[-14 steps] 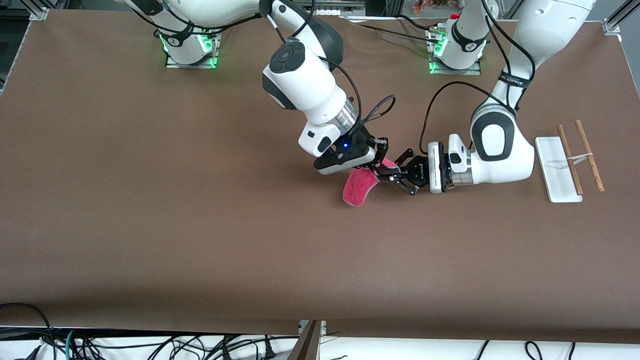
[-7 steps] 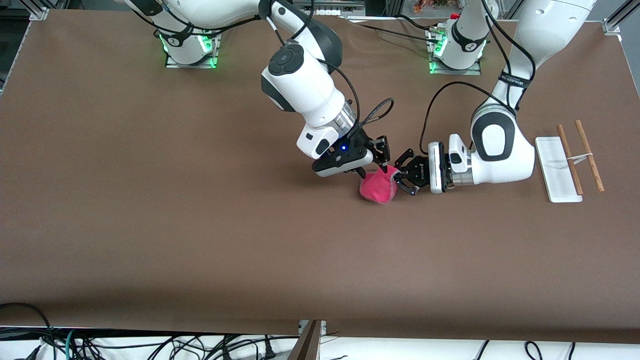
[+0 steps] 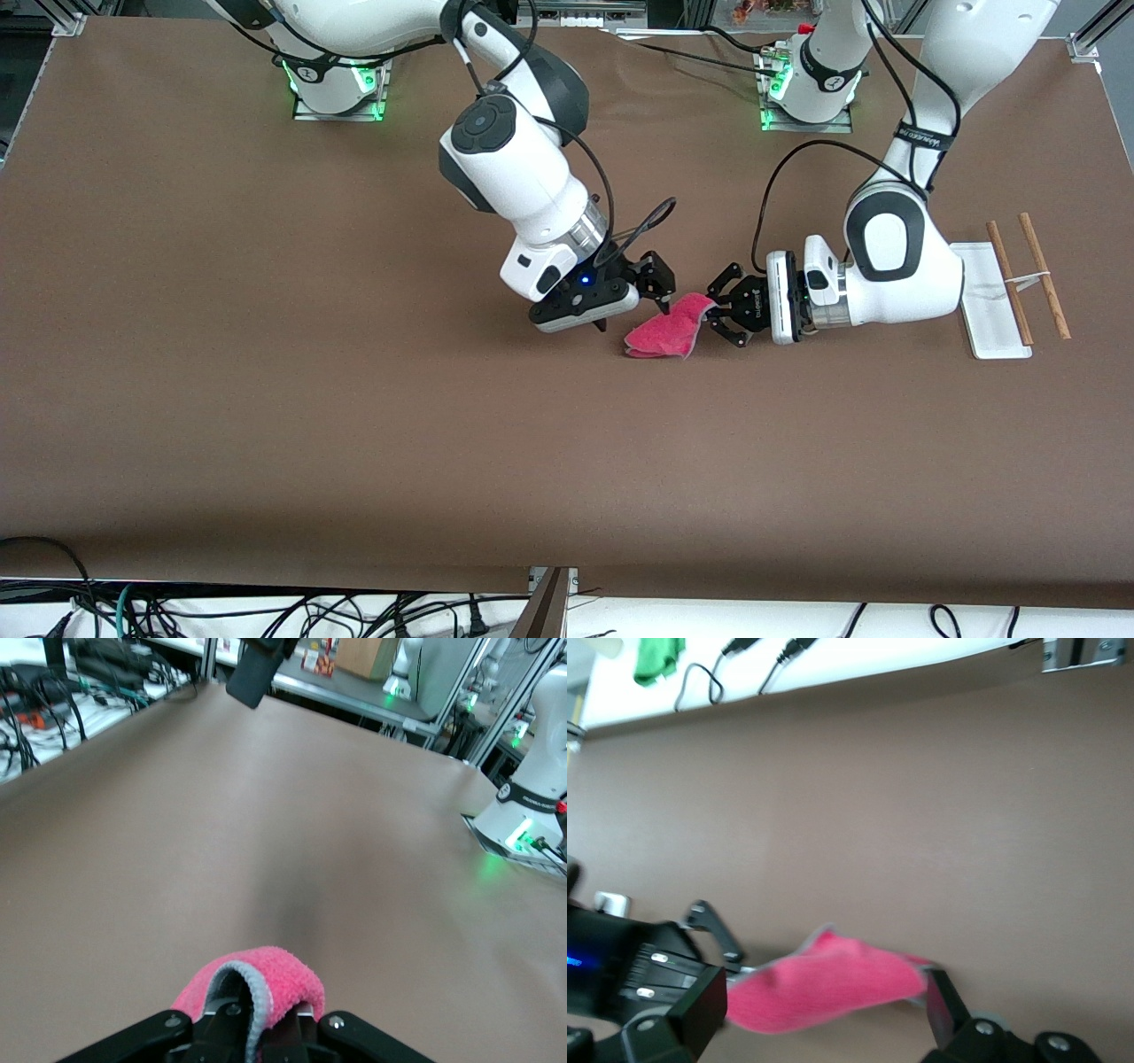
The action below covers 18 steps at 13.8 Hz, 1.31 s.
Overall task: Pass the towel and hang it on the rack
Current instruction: 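Open the right gripper and carry the towel toward the rack with the left gripper, then drape the towel over the wooden dowels and release with the left gripper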
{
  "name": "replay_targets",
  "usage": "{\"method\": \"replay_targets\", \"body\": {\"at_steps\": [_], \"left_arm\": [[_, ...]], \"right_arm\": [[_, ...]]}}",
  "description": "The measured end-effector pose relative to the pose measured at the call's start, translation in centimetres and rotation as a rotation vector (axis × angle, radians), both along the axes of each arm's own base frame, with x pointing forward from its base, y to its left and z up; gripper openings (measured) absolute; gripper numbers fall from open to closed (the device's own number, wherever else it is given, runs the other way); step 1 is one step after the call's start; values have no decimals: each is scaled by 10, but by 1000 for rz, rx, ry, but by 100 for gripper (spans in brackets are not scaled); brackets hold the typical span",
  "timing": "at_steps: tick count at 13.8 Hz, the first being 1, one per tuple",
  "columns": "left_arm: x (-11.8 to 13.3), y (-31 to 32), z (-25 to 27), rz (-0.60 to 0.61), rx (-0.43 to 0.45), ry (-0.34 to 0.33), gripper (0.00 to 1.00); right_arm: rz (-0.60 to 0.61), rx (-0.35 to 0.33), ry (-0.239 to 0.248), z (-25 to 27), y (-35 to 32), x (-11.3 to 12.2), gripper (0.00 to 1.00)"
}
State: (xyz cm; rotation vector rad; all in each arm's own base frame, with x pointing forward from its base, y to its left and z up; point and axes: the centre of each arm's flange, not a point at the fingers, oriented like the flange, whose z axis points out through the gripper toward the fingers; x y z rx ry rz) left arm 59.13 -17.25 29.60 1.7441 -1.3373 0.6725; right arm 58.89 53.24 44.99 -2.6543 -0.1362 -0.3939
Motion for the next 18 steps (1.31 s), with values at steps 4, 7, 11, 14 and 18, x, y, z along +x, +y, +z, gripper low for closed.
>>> {"method": "replay_targets", "body": {"at_steps": [4,7,11,14,18], "left_arm": [[9,22,38,-26,111,97,2],[20,65,66,-76,247,179,2],[21,164,95,-107,407,283,2],[7,263,97,-54,534,367,2],[-21,374,92,47,670,447,2]], "right_arm": [[97,-111,8,23,-44,18,100],[214,-212,10,36,-102,43,100],[269,-306,75,38,-213,86,100],[255,-340,136,41,-299,108,100],[136,-410,192,46,-401,126,100]]}}
